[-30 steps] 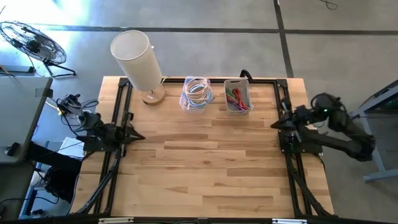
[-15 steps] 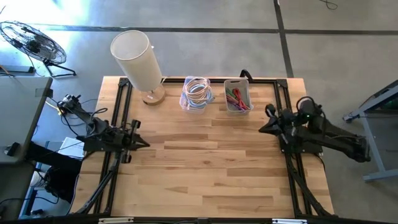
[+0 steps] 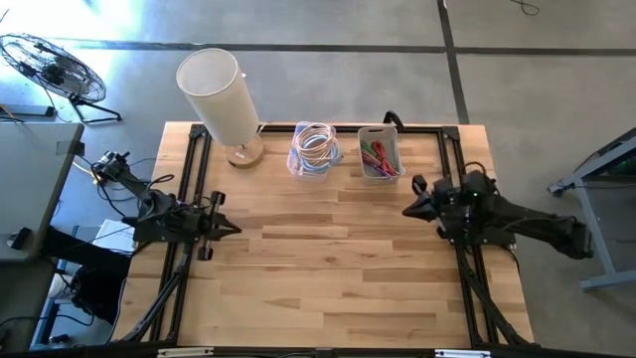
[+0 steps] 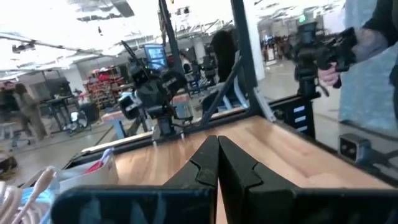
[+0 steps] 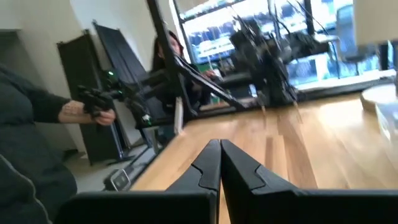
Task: Pick & Place USB Port
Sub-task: Return to Home Position
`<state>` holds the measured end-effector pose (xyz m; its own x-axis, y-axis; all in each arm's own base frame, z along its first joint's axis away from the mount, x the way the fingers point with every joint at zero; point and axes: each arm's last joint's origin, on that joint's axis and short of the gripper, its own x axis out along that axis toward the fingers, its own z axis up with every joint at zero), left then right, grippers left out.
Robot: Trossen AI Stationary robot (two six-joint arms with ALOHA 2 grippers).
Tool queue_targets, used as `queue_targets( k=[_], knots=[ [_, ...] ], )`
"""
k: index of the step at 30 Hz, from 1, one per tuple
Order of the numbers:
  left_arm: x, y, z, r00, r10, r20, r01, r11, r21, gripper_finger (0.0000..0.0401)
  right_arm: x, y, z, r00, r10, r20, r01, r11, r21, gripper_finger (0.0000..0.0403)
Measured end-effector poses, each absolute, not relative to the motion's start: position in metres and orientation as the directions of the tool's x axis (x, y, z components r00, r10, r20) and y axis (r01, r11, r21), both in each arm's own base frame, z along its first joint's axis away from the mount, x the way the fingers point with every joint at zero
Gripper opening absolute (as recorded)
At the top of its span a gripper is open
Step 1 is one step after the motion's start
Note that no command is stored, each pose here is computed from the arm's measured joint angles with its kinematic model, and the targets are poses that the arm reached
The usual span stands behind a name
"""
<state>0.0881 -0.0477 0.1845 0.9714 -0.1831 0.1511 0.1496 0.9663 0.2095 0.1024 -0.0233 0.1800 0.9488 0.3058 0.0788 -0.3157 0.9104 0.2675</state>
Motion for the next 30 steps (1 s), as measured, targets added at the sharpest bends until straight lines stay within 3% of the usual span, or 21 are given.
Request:
queue_targets(
  k=[12,18,30],
  knots=[
    [0.089,-0.044,0.180,0.993,-0.063,0.104,0.036,0.968,0.247,0.0000,0.113,-0.032,0.170,0.977,0.212,0.008,-0.211,0.967,0.146,0.0000],
    [0.089,-0.044,0.180,0.994,-0.042,0.106,0.012,0.963,0.270,0.0000,0.115,-0.042,0.169,0.968,0.252,0.011,-0.249,0.948,0.200,0.0000],
    [0.089,-0.043,0.182,0.992,-0.011,0.128,-0.028,0.953,0.300,0.0000,0.109,-0.056,0.168,0.988,0.155,0.003,-0.151,0.959,0.238,0.0000]
  ],
)
